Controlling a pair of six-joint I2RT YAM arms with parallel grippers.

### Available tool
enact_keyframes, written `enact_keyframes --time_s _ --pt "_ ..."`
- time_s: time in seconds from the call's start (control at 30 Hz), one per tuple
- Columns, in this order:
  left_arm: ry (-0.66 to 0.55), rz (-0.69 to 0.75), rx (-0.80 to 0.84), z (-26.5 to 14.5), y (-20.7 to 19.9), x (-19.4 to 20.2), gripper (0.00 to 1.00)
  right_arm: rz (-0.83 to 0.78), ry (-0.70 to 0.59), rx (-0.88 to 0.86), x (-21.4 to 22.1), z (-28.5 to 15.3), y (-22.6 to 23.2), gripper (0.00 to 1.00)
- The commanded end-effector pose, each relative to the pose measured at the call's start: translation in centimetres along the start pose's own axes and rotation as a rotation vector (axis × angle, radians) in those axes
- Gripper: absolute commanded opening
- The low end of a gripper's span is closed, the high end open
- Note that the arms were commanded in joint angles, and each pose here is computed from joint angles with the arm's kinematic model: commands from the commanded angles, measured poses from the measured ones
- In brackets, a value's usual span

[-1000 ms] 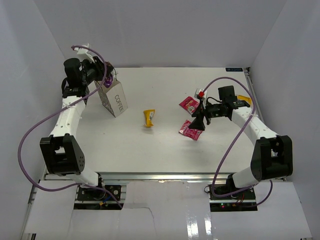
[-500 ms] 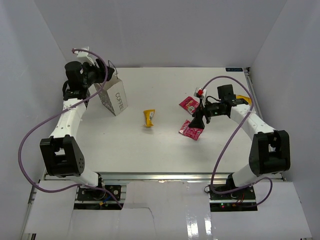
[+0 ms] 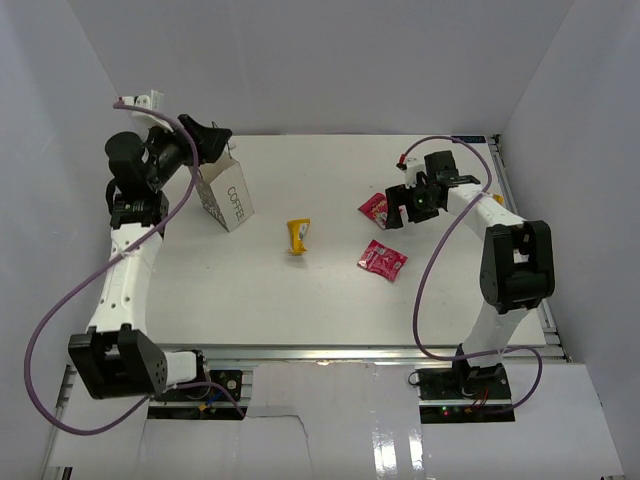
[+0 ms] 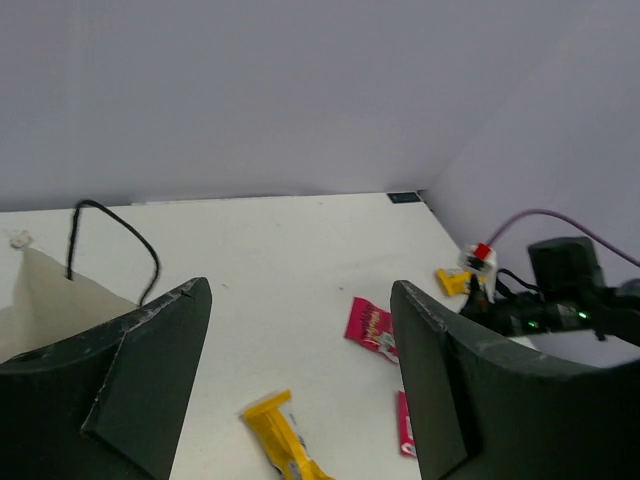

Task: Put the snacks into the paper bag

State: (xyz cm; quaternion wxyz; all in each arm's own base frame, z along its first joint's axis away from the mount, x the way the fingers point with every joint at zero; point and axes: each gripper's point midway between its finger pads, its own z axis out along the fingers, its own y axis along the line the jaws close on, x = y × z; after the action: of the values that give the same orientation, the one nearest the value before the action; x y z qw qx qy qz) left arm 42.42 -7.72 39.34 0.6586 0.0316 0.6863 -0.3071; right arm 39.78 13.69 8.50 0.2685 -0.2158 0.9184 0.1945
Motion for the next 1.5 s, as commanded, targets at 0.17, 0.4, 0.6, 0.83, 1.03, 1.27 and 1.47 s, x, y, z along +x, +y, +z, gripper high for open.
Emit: enact_keyframes --time_s 0.17,0.4,0.6,0.83,1.03,1.27,1.47 --pt "0.074 -0.141 0.097 -6.4 -4.7 4.7 0.85 -0.330 -0.042 -0.022 -5.4 2.8 -2.6 0.92" --pt "0.099 -0.188 0.015 -10.6 -5.0 8.1 0.85 -0.309 -0.006 -0.058 -7.0 7.3 -4.1 0.92" --pt "0.095 -0.191 -0.021 -12.2 -5.3 8.6 0.85 -0.312 0.026 -0.063 -6.4 8.8 -4.8 0.95" --pt "0.125 -0.429 0.000 -11.1 -5.2 10.7 0.85 -0.242 0.119 -0.102 -1.7 9.5 -4.0 0.82" --pt "0.241 -0.669 0.019 -9.1 -4.8 14.0 0.85 -0.206 0.168 -0.116 2.4 9.0 -3.1 0.51" --pt "0.401 -0.739 0.041 -6.1 -7.7 19.9 0.84 -0.228 0.090 -0.144 0.7 7.0 -1.7 0.17" --pt "0.541 -0.741 0.081 -3.7 -11.1 24.5 0.84 -0.360 -0.132 -0.407 -3.6 2.0 4.7 0.10"
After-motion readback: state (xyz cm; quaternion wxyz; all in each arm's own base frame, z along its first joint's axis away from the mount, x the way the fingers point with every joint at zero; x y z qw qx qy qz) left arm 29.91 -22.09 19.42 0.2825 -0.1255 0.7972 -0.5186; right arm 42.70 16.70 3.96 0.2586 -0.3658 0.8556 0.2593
